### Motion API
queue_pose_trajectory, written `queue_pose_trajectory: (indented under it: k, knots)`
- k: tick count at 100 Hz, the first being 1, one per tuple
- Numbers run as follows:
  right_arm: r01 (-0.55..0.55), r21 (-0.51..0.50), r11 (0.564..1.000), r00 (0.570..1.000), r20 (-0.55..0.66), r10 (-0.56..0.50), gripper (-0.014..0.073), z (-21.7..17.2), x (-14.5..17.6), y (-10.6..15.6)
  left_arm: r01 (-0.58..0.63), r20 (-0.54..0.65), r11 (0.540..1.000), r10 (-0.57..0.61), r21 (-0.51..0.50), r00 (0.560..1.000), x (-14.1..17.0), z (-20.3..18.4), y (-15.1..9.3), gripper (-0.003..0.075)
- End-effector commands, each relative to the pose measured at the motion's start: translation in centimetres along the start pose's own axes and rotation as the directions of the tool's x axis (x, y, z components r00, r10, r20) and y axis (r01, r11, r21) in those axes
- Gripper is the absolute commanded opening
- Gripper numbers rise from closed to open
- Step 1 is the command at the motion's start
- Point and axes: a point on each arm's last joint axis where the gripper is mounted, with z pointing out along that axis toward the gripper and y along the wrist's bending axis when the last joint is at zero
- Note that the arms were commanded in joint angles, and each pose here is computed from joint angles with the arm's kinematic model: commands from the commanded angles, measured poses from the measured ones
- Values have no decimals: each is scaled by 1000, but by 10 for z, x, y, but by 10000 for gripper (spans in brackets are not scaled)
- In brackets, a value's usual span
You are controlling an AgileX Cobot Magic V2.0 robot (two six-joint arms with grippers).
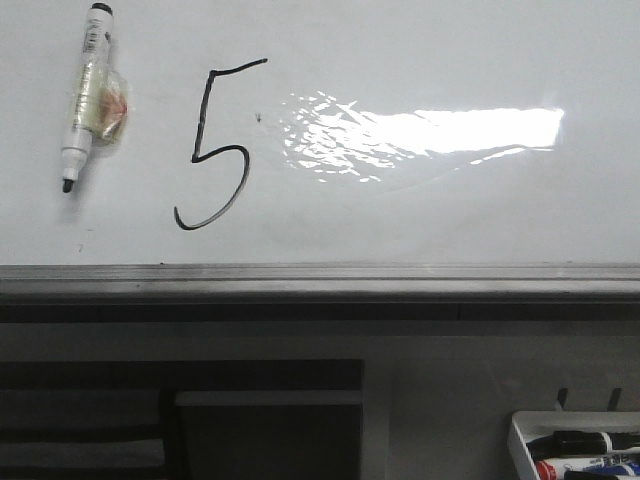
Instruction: Write number 5 on whiteboard
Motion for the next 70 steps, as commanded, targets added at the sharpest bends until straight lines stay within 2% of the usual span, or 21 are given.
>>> queue_pose_trajectory:
  k: [1, 22, 29, 52, 70]
  knots:
    - [18, 26, 1000, 996, 89, -20, -61, -1, -15, -3, 42, 63, 998, -38, -51, 997, -1, 1, 3, -20]
    - [18, 26, 1000, 996, 89, -20, -61, -1, -15, -3, 79, 115, 976, -57, -200, 992, 28, 2, 14, -20]
    - [18, 26, 1000, 996, 87, -20, -61, -1, -14, -3, 84, 74, 968, -68, -236, 995, 31, 2, 16, -20]
    - [18, 26, 1000, 996, 87, -20, -61, -1, -14, -3, 97, -20, 954, -108, -283, 994, 41, 1, 18, -20]
    - [18, 26, 1000, 996, 87, -20, -61, -1, -14, -3, 99, -19, 954, -109, -283, 994, 41, 1, 18, -20]
